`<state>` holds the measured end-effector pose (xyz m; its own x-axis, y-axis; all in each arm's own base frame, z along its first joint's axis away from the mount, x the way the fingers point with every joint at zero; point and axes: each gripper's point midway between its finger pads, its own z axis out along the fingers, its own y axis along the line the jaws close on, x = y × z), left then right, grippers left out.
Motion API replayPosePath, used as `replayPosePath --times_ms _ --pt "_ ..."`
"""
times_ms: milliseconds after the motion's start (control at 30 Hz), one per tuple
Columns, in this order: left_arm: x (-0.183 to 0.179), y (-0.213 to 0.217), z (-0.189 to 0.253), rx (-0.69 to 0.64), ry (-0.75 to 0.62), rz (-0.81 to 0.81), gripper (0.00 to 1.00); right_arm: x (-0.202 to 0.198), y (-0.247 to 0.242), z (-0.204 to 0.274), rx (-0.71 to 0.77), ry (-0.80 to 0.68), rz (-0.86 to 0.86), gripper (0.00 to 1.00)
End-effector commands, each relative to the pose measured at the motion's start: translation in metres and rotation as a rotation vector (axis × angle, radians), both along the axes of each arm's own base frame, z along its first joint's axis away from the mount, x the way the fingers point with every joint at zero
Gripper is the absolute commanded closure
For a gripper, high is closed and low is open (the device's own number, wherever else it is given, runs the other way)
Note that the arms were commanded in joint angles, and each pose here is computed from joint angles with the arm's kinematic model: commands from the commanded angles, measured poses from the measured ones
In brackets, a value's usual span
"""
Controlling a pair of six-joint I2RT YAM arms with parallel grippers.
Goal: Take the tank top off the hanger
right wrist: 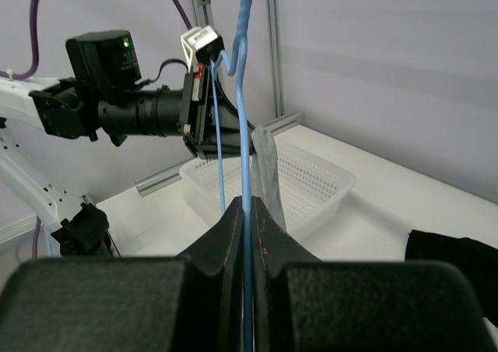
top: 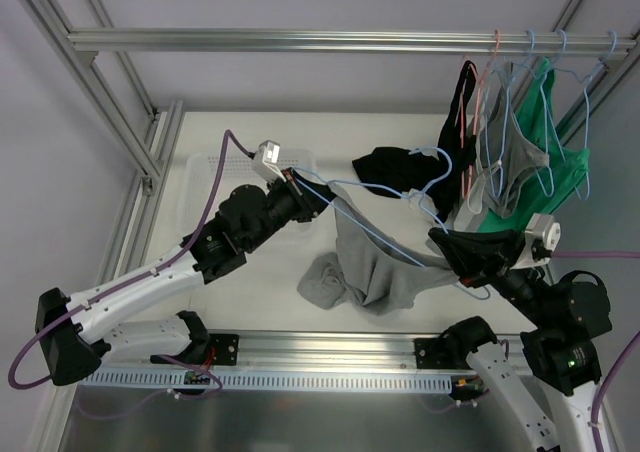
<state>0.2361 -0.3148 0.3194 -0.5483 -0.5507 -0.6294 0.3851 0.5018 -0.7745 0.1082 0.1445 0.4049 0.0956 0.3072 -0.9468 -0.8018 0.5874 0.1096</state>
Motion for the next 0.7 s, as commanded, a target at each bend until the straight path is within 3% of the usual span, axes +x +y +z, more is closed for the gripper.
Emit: replayPosePath --times_ms 0,167,433,667 --pt "0.006 0.018 0.08 -0.12 -0.137 0.08 1.0 -0.008 -0.01 0.005 -0.026 -0.039 -0.042 1.0" --pt "0.014 0.027 0.1 -0.074 -0.204 0.129 1.0 -0.023 -0.011 0.0 -0.088 -0.065 -0.019 1.0" --pt "0.035 0.038 0.083 -0.064 -0.119 0.145 1.0 -0.035 -0.015 -0.007 -0.11 -0.108 -0.012 1.0" --pt "0.048 0.04 0.123 -0.025 -0.197 -0.009 1.0 -0.046 -0.002 -0.029 -0.228 -0.076 0.105 1.0"
